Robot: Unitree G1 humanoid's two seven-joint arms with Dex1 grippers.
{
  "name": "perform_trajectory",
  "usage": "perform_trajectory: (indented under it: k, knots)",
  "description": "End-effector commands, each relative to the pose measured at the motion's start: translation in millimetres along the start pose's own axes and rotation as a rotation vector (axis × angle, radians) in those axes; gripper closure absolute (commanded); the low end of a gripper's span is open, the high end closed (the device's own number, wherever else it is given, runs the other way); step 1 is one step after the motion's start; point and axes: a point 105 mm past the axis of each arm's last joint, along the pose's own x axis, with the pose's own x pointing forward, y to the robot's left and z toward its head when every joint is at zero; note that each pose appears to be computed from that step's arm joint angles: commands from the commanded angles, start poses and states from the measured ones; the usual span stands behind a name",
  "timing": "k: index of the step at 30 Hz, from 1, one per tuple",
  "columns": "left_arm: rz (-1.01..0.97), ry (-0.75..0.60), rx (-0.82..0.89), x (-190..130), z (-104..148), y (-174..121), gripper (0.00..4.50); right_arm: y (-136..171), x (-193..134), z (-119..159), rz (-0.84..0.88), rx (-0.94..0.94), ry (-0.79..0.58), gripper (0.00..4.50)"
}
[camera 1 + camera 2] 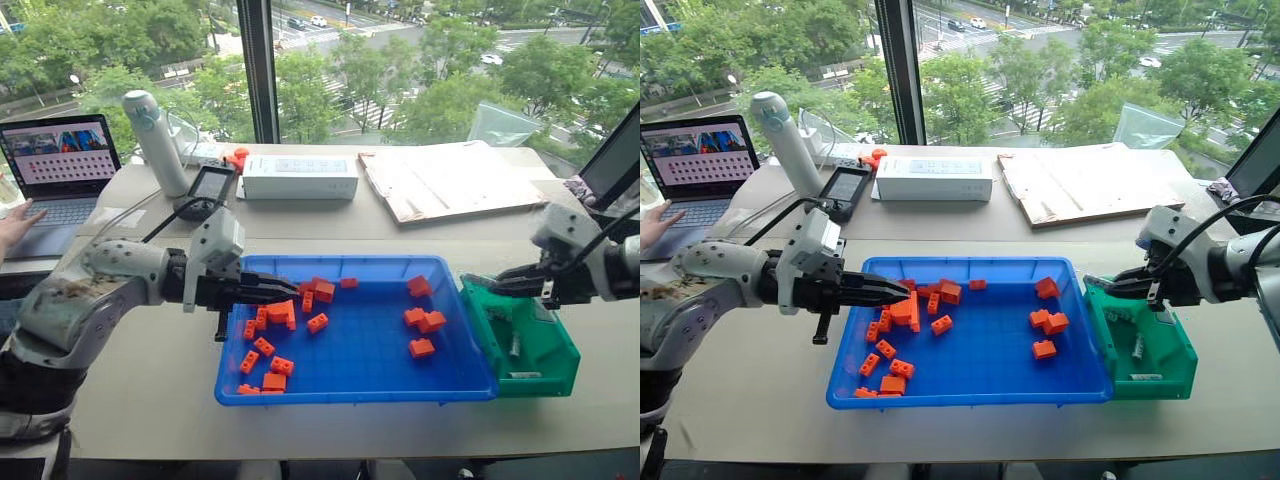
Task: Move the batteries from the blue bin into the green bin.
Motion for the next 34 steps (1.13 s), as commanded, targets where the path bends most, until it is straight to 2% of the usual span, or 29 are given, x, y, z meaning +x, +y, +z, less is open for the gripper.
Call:
perform_trajectory:
  k: [1,7,9,11,15,17,19,21,22,23,26,32,34]
  knots:
    - [0.006,0.013,0.056,4.2,3.3,6.2,4.15,3.1,-13.1,2.5,-0.024,-0.006,-0.008,4.25]
    - [0.003,0.019,0.07,5.2,2.5,8.7,4.15,-5.6,-11.7,-19.5,-0.087,0.038,0.061,4.25]
    - [0.023,0.037,0.072,3.0,-0.1,9.7,4.15,-9.7,-12.8,-25.8,-0.106,0.038,0.088,3.24]
    - [0.034,0.051,0.074,2.1,-2.3,10.1,4.15,-11.8,-13.9,-27.6,-0.116,0.034,0.096,2.69]
    - [0.086,0.058,0.077,-3.0,-4.4,12.0,4.15,-20.2,-22.1,-19.6,-0.127,0.011,0.087,1.3]
    - [0.113,0.044,0.091,-5.7,-1.5,13.1,4.15,-24.4,-24.4,-9.1,-0.131,-0.016,0.033,0.68]
    - [0.148,0.03,0.095,-8.9,0.9,15.0,4.15,-26.1,-24.9,9.6,-0.118,-0.031,-0.091,0.1]
    - [0.187,0.017,0.08,-14.4,1.7,16.2,4.15,-16.4,-24.8,53.2,-0.04,-0.034,-0.409,0.03]
    - [0.217,0.007,0.077,-17.9,2.1,17.6,4.15,-12.2,-26.7,68.0,0.002,0.008,-0.538,0.03]
    - [0.237,0.001,0.076,-20.8,2.3,18.1,4.15,-8.9,-28.1,76.3,0.033,0.04,-0.613,0.03]
    - [0.371,-0.028,0.074,-35.8,1.1,25.1,4.15,-2.6,-7.6,64.0,0.023,0.013,-0.578,0.03]
    - [0.502,-0.19,0.031,-52.8,18.9,19.6,4.15,-21.5,14.9,46.6,-0.088,0.114,-0.544,0.03]
    - [0.503,-0.169,-0.012,-55.6,14.4,22.4,4.15,-26.1,19.6,44.1,-0.107,0.134,-0.535,0.03]
